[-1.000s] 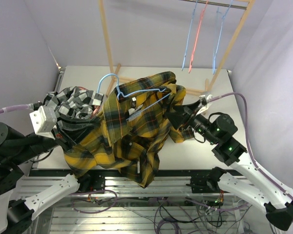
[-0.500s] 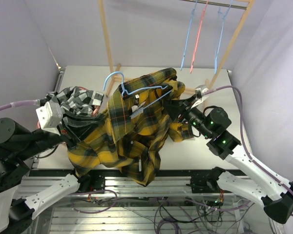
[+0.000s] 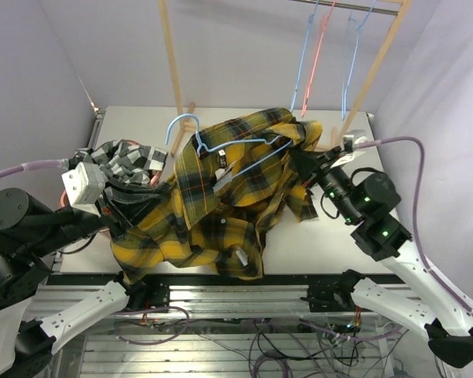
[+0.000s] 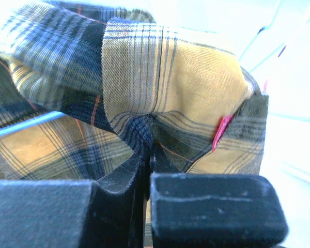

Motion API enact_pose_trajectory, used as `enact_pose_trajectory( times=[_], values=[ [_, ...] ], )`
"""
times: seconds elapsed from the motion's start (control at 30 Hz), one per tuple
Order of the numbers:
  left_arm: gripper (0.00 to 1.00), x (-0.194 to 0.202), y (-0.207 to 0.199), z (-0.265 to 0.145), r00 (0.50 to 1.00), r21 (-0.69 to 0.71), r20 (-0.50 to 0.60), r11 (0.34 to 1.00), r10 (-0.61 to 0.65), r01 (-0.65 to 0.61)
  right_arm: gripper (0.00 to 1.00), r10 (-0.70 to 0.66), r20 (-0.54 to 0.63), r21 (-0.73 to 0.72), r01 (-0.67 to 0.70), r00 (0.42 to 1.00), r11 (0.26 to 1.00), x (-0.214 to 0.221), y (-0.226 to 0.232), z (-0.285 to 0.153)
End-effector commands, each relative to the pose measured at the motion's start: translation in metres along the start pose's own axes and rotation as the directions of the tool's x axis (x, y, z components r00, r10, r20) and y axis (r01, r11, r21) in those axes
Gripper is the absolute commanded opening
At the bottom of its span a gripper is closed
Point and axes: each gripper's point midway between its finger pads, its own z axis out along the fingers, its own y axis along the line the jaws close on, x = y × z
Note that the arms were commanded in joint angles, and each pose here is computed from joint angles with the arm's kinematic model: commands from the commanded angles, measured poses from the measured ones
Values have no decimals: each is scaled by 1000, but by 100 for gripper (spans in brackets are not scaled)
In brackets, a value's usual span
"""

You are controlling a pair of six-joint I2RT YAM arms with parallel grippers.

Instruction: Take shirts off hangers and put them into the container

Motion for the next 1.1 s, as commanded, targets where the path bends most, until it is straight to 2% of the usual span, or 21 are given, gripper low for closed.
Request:
enact_pose_trajectory(
  times=[0.0, 0.3, 0.47, 0.53, 0.63, 0.7, 0.8, 0.9, 1.07],
  values=[
    [7, -13, 0, -6, 999, -17, 38, 1000, 22, -22, 0, -70, 100, 64, 64, 993, 996, -62, -6, -19],
    [7, -16, -16, -15, 999, 54, 43, 998, 24, -26, 0, -164, 123, 140, 146, 979, 979, -102, -13, -19],
    [7, -21, -27, -14, 997, 120, 81, 993, 10, -19, 0, -199, 1, 48, 199, 980, 979, -83, 2, 4],
    [7, -19, -27, -10, 997, 129, 81, 992, 6, -16, 9, -203, -75, -14, 203, 976, 979, -70, 11, 7],
    [7, -16, -23, -3, 997, 122, 73, 992, 6, -15, 34, -220, -142, -83, 210, 965, 974, -64, 21, 0],
    [7, -14, -18, 2, 998, 106, 65, 994, 8, -15, 42, -241, -187, -116, 222, 952, 968, -63, 24, -13],
    [7, -8, -7, 9, 999, 62, 40, 998, 26, -28, 45, -266, -243, -161, 232, 933, 959, -71, 29, -37],
    [7, -1, 6, 17, 998, 15, 3, 998, 59, -60, 45, -263, -298, -147, 229, 918, 962, -73, 24, -59],
    [7, 14, 21, 31, 994, -18, -76, 996, 81, -82, 43, -260, -306, -107, 239, 916, 965, -81, 16, -83]
  ],
)
